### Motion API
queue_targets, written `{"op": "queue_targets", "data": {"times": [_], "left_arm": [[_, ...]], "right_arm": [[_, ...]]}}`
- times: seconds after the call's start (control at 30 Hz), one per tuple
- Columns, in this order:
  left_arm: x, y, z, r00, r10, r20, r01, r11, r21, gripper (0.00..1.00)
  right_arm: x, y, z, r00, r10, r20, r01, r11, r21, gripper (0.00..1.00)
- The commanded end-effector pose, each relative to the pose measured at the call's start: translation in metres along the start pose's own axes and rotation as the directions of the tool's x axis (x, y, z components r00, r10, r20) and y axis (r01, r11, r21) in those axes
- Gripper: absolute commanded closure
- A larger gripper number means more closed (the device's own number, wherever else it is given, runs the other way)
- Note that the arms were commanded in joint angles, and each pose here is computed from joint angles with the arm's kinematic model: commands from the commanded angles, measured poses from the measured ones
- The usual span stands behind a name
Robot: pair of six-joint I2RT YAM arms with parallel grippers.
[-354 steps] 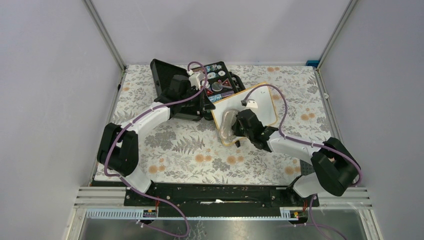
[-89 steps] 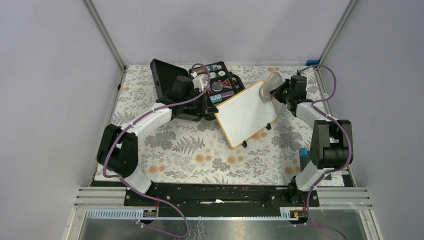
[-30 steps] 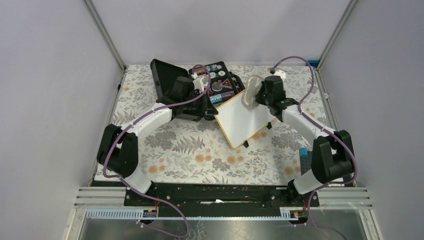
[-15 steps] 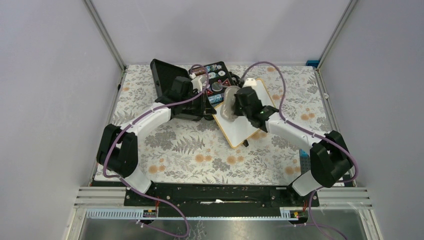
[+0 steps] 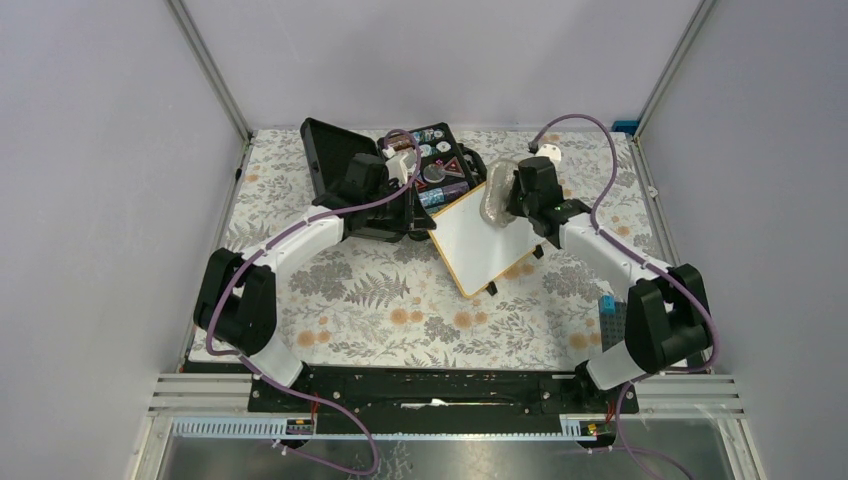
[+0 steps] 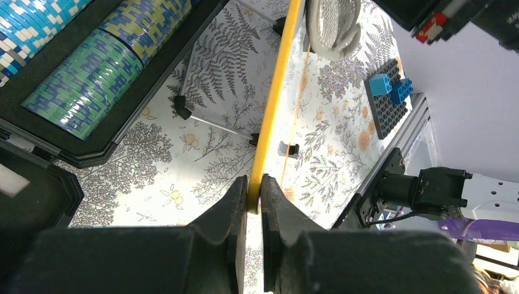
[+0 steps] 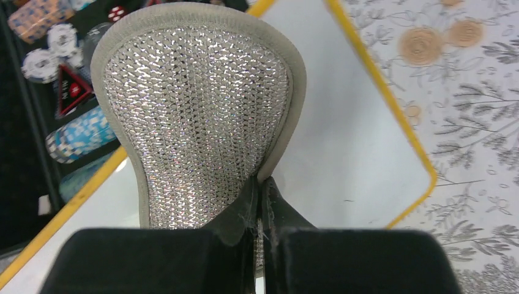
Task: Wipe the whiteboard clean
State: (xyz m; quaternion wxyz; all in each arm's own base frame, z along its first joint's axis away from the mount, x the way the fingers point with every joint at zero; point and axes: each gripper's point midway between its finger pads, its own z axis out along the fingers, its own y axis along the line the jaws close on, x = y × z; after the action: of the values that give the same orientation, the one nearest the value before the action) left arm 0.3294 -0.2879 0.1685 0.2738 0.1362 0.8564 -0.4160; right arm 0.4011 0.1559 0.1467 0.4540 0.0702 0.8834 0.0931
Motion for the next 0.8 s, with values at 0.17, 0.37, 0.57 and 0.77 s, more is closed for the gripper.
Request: {"op": "queue_targets", "data": {"times": [0.17, 0.37, 0.57, 0.77], "left_arm": [[-0.023, -0.009, -0.010, 0.995, 0.062, 0.081, -0.062, 0.998, 0.002, 1.00], [-0.023, -0.007, -0.009, 0.995, 0.062, 0.081, -0.062, 0.998, -0.003, 1.00], [-0.023, -0.007, -0.009, 0.995, 0.062, 0.080, -0.062, 0.998, -0.004, 1.00], [-0.024, -0.010, -0.011, 0.994, 0.064, 0.084, -0.065, 0.998, 0.003, 1.00]], "right_arm": [[0.012, 0.043, -0.012, 0.997, -0.072, -0.002, 0.072, 0.993, -0.089, 1.00], [0.060, 0.118, -0.042, 0.977, -0.210, -0.034, 0.197, 0.954, -0.227, 1.00], [0.064, 0.092, -0.041, 0.978, -0.208, -0.019, 0.202, 0.968, -0.148, 1.00], [0.024, 0.008, -0.021, 0.998, -0.062, -0.005, 0.062, 0.998, -0.009, 1.00]]}}
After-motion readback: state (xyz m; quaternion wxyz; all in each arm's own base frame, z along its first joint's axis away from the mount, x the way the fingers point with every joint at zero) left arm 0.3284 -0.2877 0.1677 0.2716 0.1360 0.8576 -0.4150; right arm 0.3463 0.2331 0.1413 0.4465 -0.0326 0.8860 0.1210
